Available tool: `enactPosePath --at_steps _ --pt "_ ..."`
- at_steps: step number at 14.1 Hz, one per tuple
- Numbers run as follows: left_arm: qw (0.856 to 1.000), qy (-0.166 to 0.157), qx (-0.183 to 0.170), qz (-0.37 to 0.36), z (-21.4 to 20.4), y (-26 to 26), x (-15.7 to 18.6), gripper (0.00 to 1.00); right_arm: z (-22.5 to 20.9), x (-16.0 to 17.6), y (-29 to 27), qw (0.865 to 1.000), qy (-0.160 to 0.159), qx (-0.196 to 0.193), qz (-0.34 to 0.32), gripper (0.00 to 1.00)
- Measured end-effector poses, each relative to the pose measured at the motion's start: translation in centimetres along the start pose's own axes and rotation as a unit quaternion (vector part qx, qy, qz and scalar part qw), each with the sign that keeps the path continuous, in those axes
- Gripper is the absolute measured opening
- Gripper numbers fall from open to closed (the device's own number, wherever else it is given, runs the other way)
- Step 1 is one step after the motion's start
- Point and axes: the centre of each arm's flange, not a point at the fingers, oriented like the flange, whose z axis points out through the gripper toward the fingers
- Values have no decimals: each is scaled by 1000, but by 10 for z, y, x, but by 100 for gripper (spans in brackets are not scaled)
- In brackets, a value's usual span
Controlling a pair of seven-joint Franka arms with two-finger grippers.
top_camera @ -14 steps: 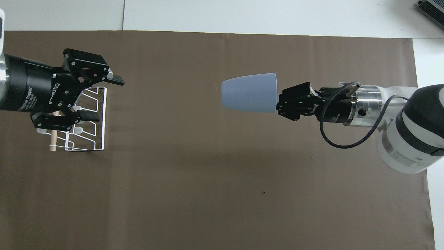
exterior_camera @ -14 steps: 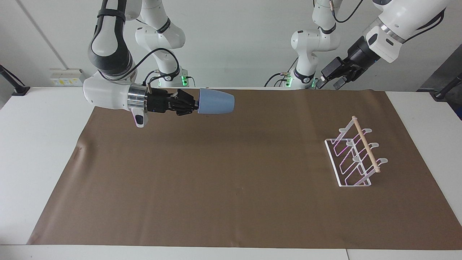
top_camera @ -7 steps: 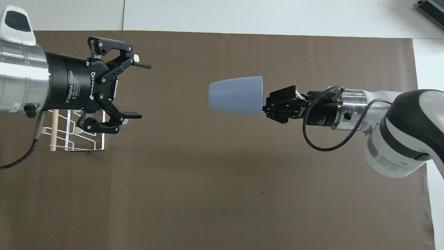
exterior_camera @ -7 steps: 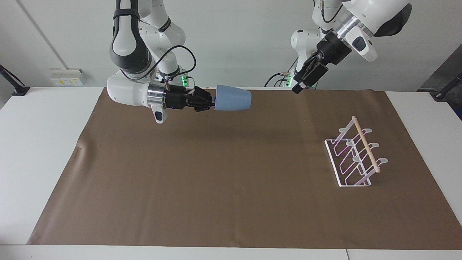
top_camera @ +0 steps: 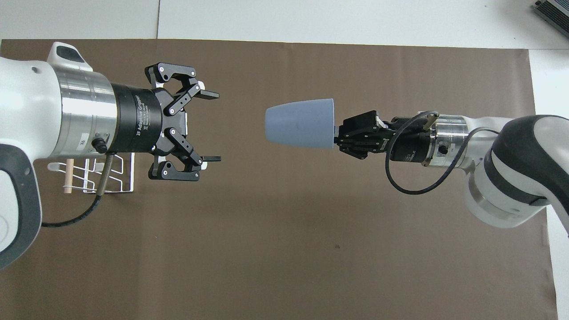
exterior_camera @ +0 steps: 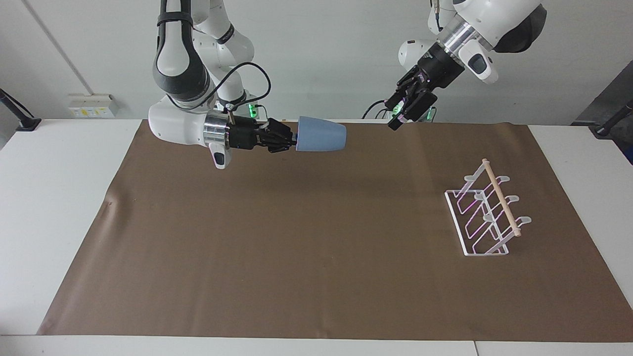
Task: Hang cup on cup holder
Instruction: 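Move the open left gripper toward the cup held by the right gripper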
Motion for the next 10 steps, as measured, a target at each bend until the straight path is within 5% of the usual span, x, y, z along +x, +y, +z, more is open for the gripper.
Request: enactPosePath --at_steps 5,10 --pt "997 -31 31 -68 37 -5 -12 100 0 0 0 1000 0 0 0 4" --pt "991 -69 24 -108 54 4 -17 100 0 0 0 1000 0 0 0 4"
